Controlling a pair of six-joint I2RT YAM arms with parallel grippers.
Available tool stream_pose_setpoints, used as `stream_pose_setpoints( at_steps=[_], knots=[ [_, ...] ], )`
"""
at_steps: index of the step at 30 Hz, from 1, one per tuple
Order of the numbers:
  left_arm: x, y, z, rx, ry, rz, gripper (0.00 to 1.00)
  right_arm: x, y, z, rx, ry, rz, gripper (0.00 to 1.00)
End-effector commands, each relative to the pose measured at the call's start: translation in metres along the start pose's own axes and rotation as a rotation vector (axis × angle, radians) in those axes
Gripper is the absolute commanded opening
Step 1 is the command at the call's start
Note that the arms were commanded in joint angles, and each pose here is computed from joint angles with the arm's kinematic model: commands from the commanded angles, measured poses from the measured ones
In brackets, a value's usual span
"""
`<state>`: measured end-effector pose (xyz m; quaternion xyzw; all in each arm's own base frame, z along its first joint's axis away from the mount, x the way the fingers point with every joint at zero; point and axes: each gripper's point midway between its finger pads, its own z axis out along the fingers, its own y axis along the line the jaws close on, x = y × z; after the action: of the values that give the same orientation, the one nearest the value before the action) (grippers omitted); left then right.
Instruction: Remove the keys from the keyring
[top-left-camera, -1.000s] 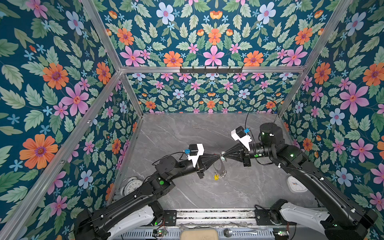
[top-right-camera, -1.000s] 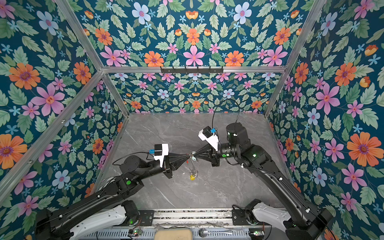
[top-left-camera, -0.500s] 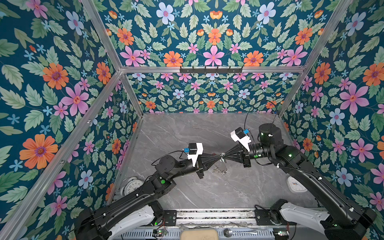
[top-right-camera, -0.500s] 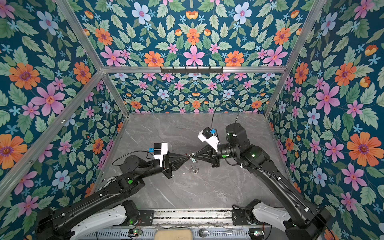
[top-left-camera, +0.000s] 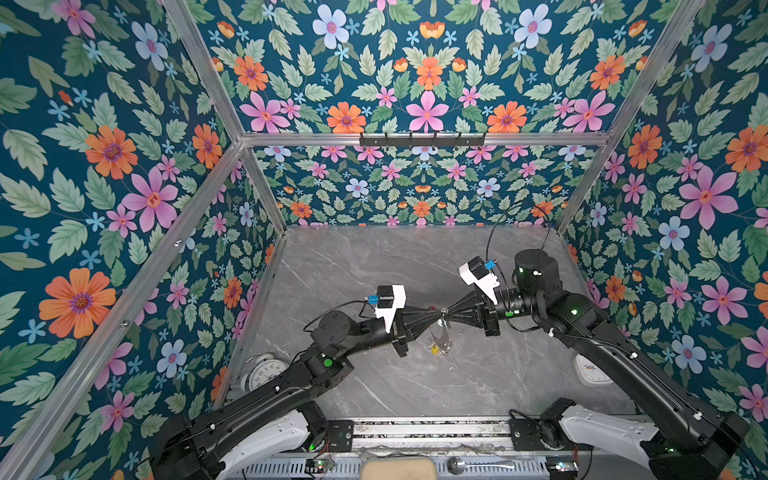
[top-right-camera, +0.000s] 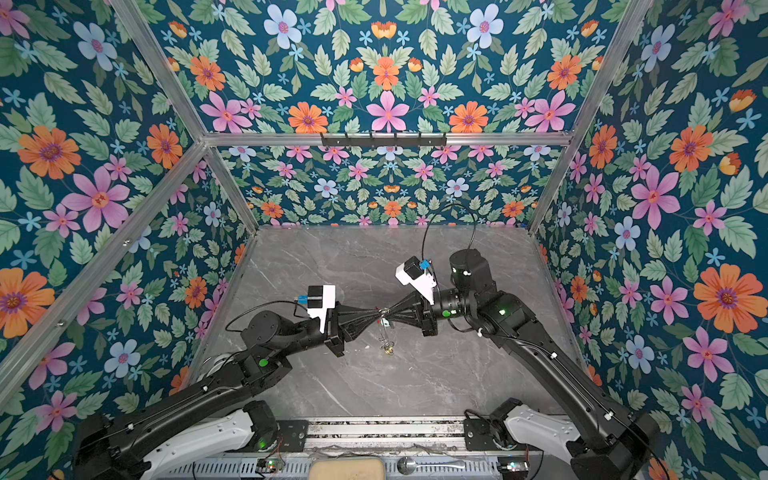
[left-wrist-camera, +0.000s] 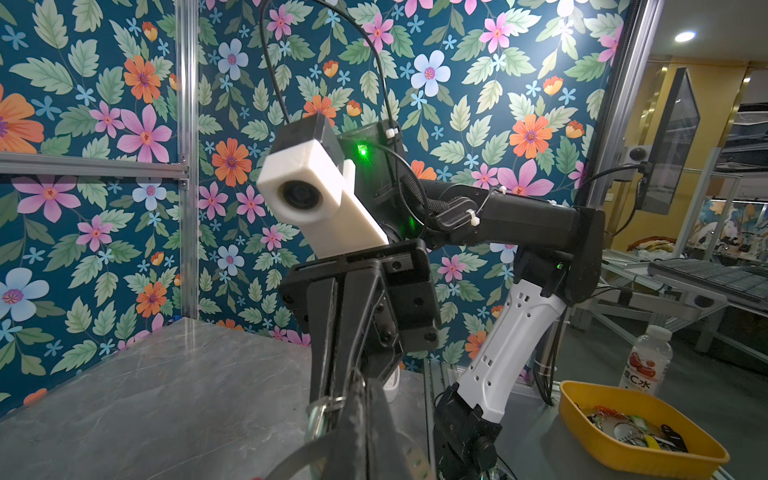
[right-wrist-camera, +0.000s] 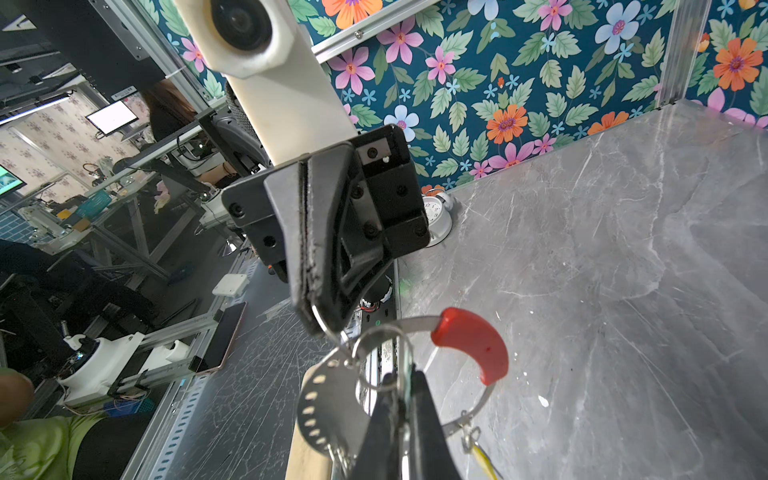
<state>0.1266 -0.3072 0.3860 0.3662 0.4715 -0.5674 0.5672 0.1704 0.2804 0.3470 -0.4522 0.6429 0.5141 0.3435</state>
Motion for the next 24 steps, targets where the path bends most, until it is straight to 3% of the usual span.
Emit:
stream_pose_setpoints(
  at_steps=[1, 10, 20, 24],
  knots=[
    [-0.035, -0.022, -0.005, 0.091, -0.146, 0.089, 0.00, 0.000, -0.017, 0.003, 0.086, -0.014, 0.023, 0.00],
    [-0.047, -0.012, -0.010, 0.031, -0.238, 0.127, 0.00, 0.009, -0.018, 0.019, 0.088, -0.029, 0.043, 0.00],
    [-0.040, -0.013, -0.007, 0.050, -0.193, 0.129, 0.00, 0.003, -0.017, 0.014, 0.135, -0.072, 0.047, 0.00],
    [-0.038, -0.012, -0.005, 0.042, -0.162, 0.139, 0.00, 0.000, -0.015, 0.002, 0.198, -0.093, 0.024, 0.34]
  ],
)
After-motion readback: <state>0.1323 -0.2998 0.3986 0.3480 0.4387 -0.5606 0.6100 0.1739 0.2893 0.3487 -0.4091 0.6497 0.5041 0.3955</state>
